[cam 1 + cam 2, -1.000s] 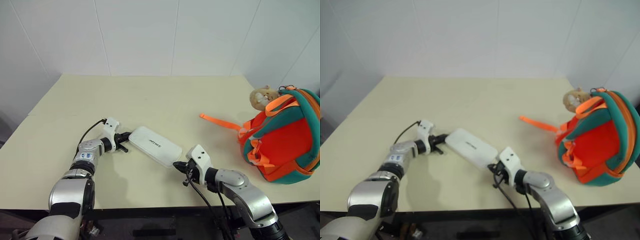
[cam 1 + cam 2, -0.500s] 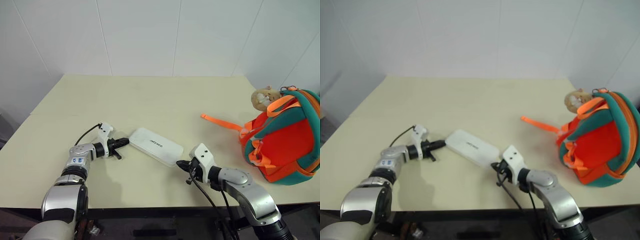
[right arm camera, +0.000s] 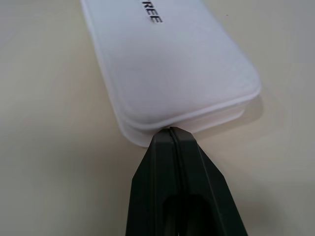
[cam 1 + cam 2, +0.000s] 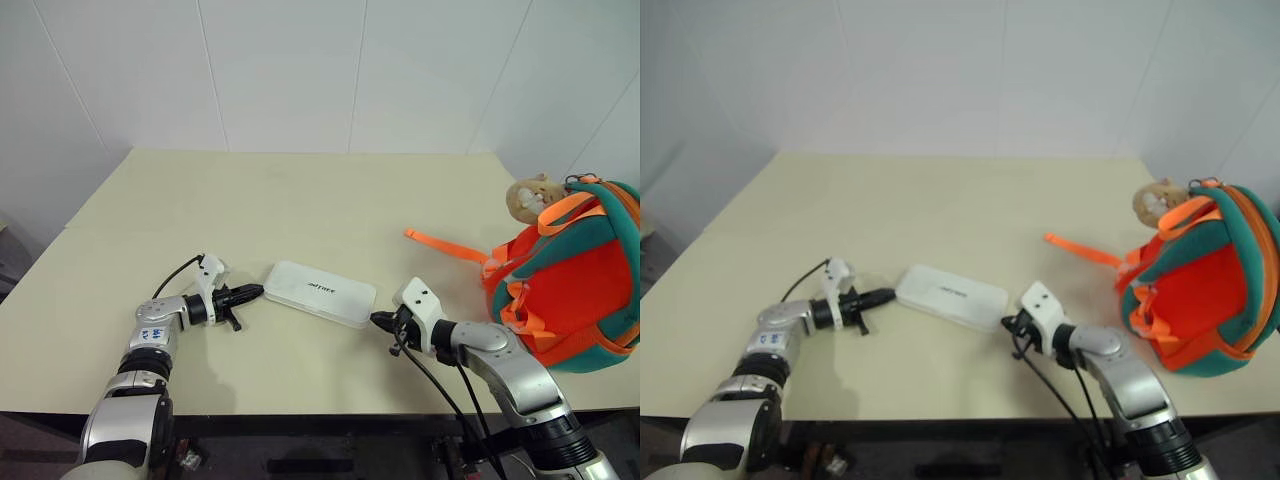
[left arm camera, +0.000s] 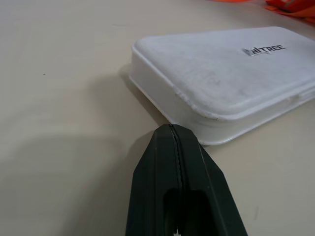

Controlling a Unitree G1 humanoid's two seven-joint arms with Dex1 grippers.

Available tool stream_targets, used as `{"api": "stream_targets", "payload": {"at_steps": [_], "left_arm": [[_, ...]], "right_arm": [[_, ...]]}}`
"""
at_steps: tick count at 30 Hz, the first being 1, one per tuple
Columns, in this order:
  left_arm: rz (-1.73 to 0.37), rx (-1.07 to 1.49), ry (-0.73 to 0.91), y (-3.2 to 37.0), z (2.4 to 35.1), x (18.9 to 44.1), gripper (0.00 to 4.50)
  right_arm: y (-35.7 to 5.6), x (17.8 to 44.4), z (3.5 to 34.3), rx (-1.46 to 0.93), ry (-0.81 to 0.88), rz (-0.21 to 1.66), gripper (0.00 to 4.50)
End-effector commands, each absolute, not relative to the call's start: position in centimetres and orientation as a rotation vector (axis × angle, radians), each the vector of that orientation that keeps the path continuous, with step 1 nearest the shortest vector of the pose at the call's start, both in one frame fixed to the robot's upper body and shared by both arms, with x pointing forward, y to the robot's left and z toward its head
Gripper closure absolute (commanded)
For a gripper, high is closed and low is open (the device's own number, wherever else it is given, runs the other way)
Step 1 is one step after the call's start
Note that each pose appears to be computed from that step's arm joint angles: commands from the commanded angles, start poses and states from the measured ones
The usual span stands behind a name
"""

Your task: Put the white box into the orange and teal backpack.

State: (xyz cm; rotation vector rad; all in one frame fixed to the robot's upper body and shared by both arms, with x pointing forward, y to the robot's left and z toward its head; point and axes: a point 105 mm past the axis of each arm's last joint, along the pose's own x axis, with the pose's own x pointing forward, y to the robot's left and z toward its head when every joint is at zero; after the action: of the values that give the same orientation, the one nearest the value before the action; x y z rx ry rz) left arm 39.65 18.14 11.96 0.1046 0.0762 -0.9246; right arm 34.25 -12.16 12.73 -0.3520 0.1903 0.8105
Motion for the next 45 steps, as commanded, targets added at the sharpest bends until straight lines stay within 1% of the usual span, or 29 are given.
{"api": "stream_targets", "payload": {"at_steps": [1, 17, 22, 26, 28, 31, 34, 37, 38, 40, 42, 43, 44, 45], "left_arm": [[-1.016, 0.082, 0.103, 16.2, 10.7, 38.5, 4.5], [-1.084, 0.041, 0.142, 14.5, 9.5, 35.6, 4.5], [-1.081, 0.04, 0.149, 14.5, 9.2, 35.2, 4.5], [-1.063, 0.047, 0.149, 14.7, 9.2, 35.2, 4.5], [-1.027, 0.076, 0.134, 15.2, 9.4, 35.6, 4.5], [-0.974, 0.122, 0.095, 16.4, 10.5, 36.3, 4.5], [-0.959, 0.122, 0.068, 17.5, 11.8, 36.4, 4.5], [-0.947, 0.091, 0.087, 18.7, 12.7, 36.2, 4.5], [-0.956, 0.046, 0.12, 19.1, 12.9, 35.8, 4.32], [-0.965, -0.034, 0.167, 19.8, 13.4, 35.3, 3.9], [-0.972, -0.146, 0.265, 21.0, 13.7, 34.6, 3.23], [-0.973, -0.188, 0.299, 21.4, 14.0, 34.5, 2.97], [-0.959, -0.217, 0.312, 21.7, 14.2, 34.6, 2.67], [-0.953, -0.26, 0.332, 21.9, 14.5, 34.7, 2.32]], "right_arm": [[-12.4, 34.7, 14.0, -0.371, 0.135, 0.819, 4.48], [-13.5, 35.9, 13.8, -0.399, 0.138, 0.819, 4.48], [-13.3, 36.0, 13.6, -0.398, 0.138, 0.827, 4.48], [-13.3, 36.0, 13.4, -0.398, 0.143, 0.84, 4.48], [-13.4, 36.1, 13.5, -0.398, 0.144, 0.841, 4.48], [-14.0, 36.0, 14.0, -0.389, 0.153, 0.836, 4.48], [-15.2, 35.9, 14.5, -0.383, 0.183, 0.828, 4.48], [-16.5, 35.4, 14.9, -0.384, 0.228, 0.835, 3.87], [-16.9, 35.2, 15.1, -0.38, 0.25, 0.849, 3.55], [-17.6, 35.1, 15.8, -0.367, 0.269, 0.847, 2.86], [-18.3, 35.3, 17.1, -0.313, 0.297, 0.85, 2.12], [-18.5, 35.4, 17.6, -0.288, 0.307, 0.856, 1.82], [-18.5, 35.7, 18.1, -0.258, 0.309, 0.851, 1.53], [-18.5, 35.9, 18.5, -0.223, 0.317, 0.851, 1.15]]}}
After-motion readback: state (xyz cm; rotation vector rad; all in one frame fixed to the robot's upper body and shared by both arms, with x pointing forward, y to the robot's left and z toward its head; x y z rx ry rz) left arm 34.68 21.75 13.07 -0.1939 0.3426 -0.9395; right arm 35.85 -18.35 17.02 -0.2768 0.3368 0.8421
